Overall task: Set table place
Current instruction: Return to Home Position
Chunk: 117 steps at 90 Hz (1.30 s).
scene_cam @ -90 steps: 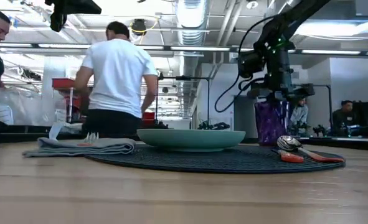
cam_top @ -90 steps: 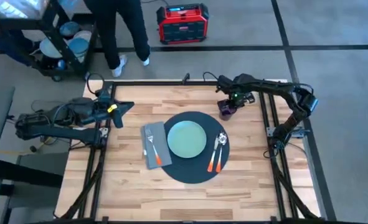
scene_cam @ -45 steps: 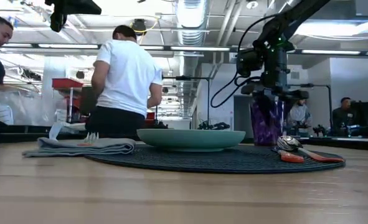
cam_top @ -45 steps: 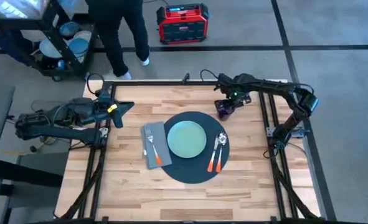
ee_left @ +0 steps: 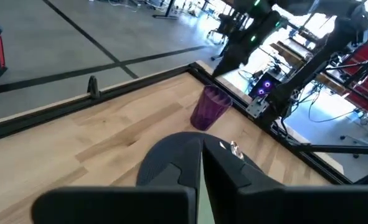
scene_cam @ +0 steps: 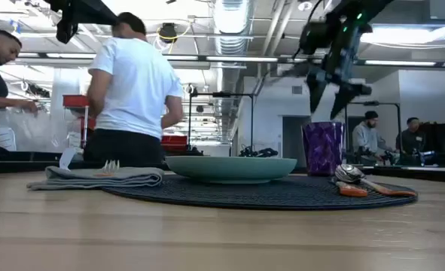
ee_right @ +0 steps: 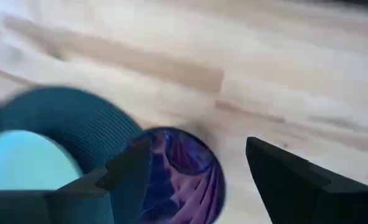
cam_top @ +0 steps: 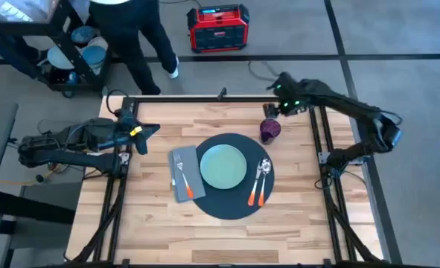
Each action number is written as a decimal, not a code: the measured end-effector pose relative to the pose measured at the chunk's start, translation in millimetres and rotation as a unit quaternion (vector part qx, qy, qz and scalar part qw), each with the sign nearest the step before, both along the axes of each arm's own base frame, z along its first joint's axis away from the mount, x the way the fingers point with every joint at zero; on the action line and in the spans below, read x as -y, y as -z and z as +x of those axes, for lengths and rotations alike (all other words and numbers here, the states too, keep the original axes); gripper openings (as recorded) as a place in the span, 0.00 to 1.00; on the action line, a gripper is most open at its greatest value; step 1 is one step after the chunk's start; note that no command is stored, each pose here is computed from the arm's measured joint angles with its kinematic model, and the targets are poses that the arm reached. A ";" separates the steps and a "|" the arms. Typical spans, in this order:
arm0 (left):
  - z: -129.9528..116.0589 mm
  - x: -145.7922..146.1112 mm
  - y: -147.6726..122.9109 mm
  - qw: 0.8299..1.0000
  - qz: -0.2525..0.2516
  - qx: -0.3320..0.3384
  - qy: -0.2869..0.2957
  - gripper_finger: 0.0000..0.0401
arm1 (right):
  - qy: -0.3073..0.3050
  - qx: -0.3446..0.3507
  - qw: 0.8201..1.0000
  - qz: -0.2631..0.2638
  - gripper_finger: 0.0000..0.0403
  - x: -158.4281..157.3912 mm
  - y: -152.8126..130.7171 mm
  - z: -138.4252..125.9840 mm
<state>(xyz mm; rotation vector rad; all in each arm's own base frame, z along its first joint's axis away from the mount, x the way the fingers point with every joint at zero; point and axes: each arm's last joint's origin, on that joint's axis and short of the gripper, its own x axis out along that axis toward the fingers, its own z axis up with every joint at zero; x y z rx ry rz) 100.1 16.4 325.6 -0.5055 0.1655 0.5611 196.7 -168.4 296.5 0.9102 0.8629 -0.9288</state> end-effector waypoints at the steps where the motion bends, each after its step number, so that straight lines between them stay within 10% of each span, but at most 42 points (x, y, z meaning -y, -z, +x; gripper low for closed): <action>1: 0.0 0.0 0.1 1.000 0.000 0.000 0.000 0.00 | 0.001 0.003 1.000 -0.003 0.60 -0.9 -3.2 -2.1; 28: -18.1 0.7 -1.4 1.000 0.016 0.007 0.005 0.00 | -0.104 0.000 0.990 -0.092 0.30 -68.1 -61.4 -79.7; 42: -53.6 2.4 -4.4 0.998 0.021 0.060 0.012 0.00 | -0.225 0.180 0.951 -0.116 0.05 -118.7 -81.0 -117.9; 64: -96.8 6.7 25.5 0.992 -0.033 0.113 0.049 0.00 | -0.148 0.369 0.898 -0.186 0.05 -167.1 -47.3 -181.1; 88: -46.4 7.4 68.6 0.981 -0.038 0.165 0.098 0.00 | -0.158 0.520 0.824 -0.157 0.01 -154.4 24.1 -156.0; 117: -12.7 11.2 109.2 0.973 -0.061 0.190 0.112 0.00 | -0.211 0.568 0.788 -0.110 0.00 -148.0 69.1 -119.2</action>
